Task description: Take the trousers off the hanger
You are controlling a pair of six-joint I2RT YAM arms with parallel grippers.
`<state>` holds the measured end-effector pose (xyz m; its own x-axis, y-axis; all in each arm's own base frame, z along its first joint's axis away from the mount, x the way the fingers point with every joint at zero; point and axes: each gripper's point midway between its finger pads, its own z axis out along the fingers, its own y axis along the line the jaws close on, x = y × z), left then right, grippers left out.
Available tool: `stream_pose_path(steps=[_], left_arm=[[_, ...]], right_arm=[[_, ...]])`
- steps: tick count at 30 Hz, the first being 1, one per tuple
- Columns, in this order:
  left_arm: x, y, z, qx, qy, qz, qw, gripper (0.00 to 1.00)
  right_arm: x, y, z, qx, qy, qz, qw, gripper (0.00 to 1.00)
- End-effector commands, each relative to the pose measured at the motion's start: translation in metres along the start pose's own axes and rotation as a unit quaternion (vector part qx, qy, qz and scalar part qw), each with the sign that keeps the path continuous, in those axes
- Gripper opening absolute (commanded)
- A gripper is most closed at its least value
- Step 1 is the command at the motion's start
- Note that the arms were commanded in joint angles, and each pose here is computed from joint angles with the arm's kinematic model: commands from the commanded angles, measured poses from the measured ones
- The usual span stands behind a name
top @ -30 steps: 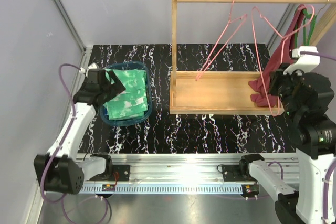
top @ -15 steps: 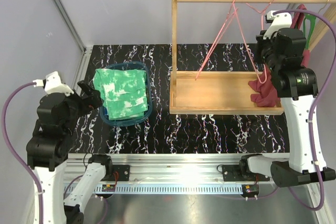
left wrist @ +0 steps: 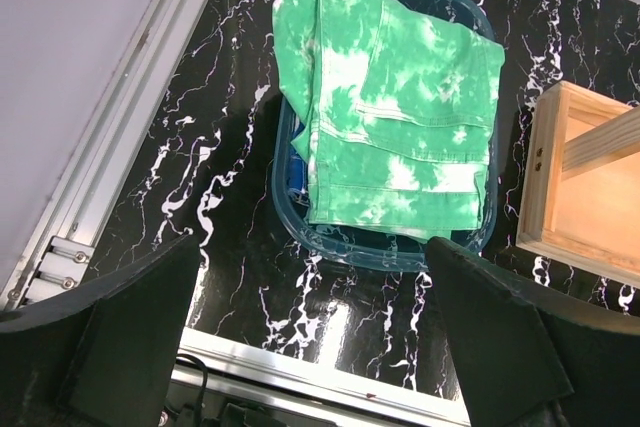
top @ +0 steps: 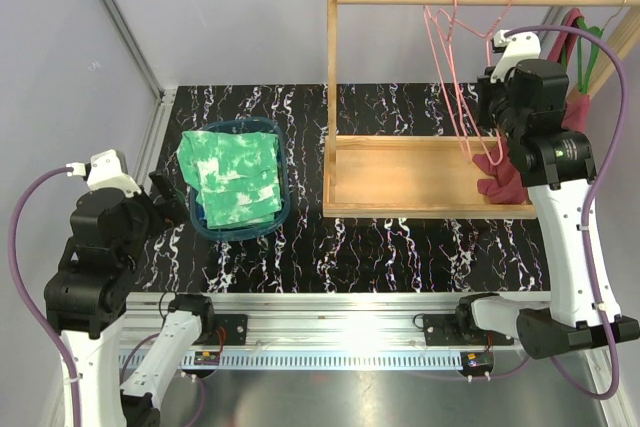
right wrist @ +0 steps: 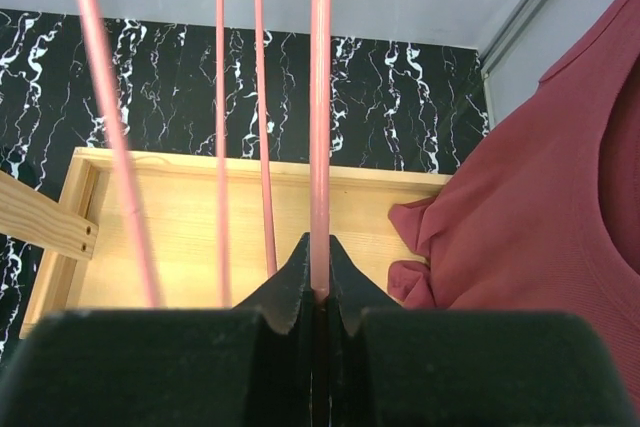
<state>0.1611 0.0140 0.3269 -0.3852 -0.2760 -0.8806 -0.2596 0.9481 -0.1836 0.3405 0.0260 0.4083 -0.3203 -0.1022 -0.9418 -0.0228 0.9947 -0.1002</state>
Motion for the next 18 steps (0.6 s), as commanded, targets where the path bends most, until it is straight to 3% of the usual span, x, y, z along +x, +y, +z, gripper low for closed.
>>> stream_pose_path(steps=[1, 15, 18], left_arm=[[-0.010, 0.000, -0.008, 0.010, -0.025, 0.009, 1.000, 0.99], [-0.008, -0.001, -0.008, 0.016, -0.033, 0.008, 0.999, 0.99], [-0.010, 0.000, -0.012, 0.020, -0.046, 0.012, 0.999, 0.99]], right_arm=[[-0.016, 0.003, -0.002, -0.007, -0.024, -0.003, 1.000, 0.03], [-0.016, -0.005, -0.041, 0.000, -0.043, 0.024, 0.999, 0.54], [-0.011, -0.009, -0.066, 0.004, -0.044, 0.045, 0.998, 0.88]])
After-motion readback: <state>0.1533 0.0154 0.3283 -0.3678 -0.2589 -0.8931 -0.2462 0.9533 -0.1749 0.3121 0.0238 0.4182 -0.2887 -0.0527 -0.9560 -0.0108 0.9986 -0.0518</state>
